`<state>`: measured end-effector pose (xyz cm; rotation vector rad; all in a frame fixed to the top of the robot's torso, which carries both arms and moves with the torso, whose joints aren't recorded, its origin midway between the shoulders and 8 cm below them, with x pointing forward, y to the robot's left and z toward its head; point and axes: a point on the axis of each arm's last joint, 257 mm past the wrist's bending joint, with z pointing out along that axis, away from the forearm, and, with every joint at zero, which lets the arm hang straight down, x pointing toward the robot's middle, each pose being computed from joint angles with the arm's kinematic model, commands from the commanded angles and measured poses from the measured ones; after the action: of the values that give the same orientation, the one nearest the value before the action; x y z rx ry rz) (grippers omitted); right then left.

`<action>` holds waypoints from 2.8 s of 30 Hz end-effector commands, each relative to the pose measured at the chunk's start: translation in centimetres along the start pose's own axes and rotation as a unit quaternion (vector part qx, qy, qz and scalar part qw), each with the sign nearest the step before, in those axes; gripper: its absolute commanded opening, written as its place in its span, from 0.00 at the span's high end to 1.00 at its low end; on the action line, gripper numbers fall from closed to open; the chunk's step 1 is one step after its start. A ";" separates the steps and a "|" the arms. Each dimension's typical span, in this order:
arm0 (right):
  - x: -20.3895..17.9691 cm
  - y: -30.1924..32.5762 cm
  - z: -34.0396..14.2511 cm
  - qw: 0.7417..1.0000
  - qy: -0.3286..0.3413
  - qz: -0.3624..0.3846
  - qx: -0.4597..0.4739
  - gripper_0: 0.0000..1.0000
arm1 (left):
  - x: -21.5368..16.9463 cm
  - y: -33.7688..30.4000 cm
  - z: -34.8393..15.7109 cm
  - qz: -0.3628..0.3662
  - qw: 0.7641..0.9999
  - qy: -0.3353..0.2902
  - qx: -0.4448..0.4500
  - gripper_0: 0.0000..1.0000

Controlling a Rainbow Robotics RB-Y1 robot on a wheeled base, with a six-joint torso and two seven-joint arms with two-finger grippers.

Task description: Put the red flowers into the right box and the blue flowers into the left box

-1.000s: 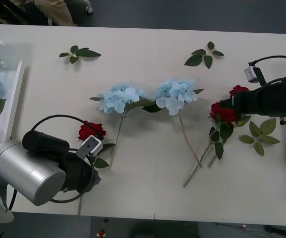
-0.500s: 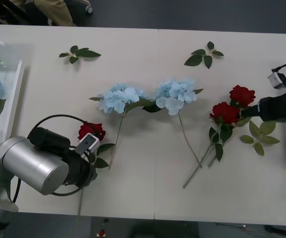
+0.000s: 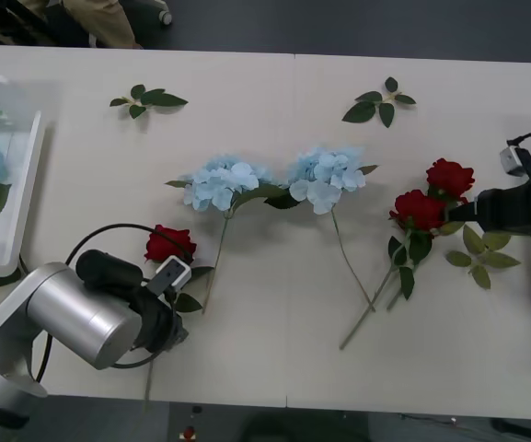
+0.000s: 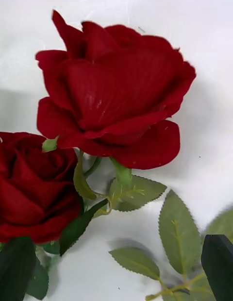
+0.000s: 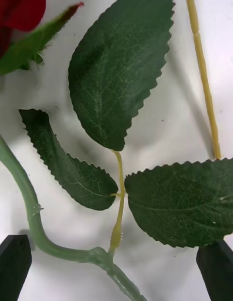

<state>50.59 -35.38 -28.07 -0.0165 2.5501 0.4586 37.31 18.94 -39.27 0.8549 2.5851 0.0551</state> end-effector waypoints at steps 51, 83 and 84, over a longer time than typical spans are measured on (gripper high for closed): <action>-5.3 1.4 6.6 0.996 -0.057 0.064 0.012 1.00 | -31.6 -12.6 -27.6 0.048 0.810 -0.536 0.233 1.00; -11.2 -20.9 -18.3 0.957 -0.070 -0.073 0.271 1.00 | -36.2 -15.3 -26.4 0.061 0.784 -0.577 0.223 1.00; -11.1 -21.9 -18.1 0.954 -0.073 -0.073 0.280 1.00 | -36.2 -15.3 -26.4 0.061 0.784 -0.577 0.223 1.00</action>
<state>52.57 -60.58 -16.32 0.0641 2.4512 -0.2293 44.57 -11.89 -6.60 0.7802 1.4333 -0.8509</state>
